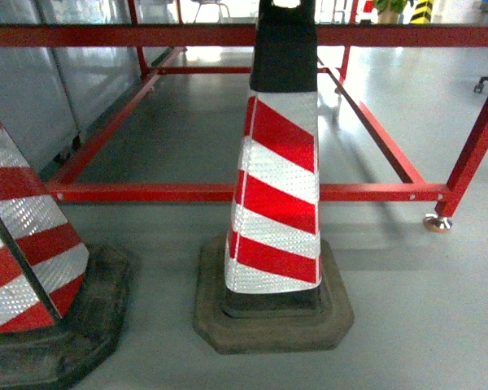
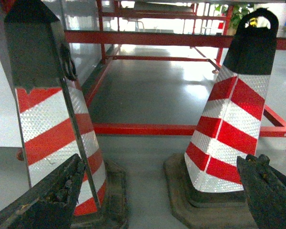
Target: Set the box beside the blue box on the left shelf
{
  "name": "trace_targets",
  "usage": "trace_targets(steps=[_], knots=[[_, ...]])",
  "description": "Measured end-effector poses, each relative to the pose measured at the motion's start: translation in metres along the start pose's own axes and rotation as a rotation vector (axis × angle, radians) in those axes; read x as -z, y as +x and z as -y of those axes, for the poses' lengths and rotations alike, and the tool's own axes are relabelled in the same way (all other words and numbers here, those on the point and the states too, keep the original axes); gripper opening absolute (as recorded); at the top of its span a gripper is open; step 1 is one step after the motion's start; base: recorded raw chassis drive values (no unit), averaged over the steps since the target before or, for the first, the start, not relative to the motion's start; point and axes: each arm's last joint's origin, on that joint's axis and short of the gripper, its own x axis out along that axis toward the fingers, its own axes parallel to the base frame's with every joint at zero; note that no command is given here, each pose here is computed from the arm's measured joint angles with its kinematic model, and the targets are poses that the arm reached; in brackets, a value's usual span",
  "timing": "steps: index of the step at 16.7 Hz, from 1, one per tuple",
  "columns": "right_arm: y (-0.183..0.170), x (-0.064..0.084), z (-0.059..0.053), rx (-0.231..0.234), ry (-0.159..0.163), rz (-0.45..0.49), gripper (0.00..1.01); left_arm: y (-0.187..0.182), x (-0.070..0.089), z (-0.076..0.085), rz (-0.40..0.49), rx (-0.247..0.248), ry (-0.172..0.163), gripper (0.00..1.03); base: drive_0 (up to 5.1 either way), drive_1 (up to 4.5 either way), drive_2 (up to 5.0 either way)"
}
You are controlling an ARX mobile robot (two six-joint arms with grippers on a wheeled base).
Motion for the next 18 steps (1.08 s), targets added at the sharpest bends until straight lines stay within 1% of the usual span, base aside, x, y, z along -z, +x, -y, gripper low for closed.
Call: trace_targets(steps=[9,18], knots=[[0.0000,-0.0002,0.0000,0.001,0.001,0.002,0.98,0.0000,-0.0003,0.0000,0.003,0.001,0.011,0.98,0.0,0.00,0.0],[0.0000,-0.0003,0.0000,0.000,0.000,0.003,0.98,0.0000,-0.0004,0.0000,0.004,0.000,0.011,0.98,0.0,0.00,0.0]])
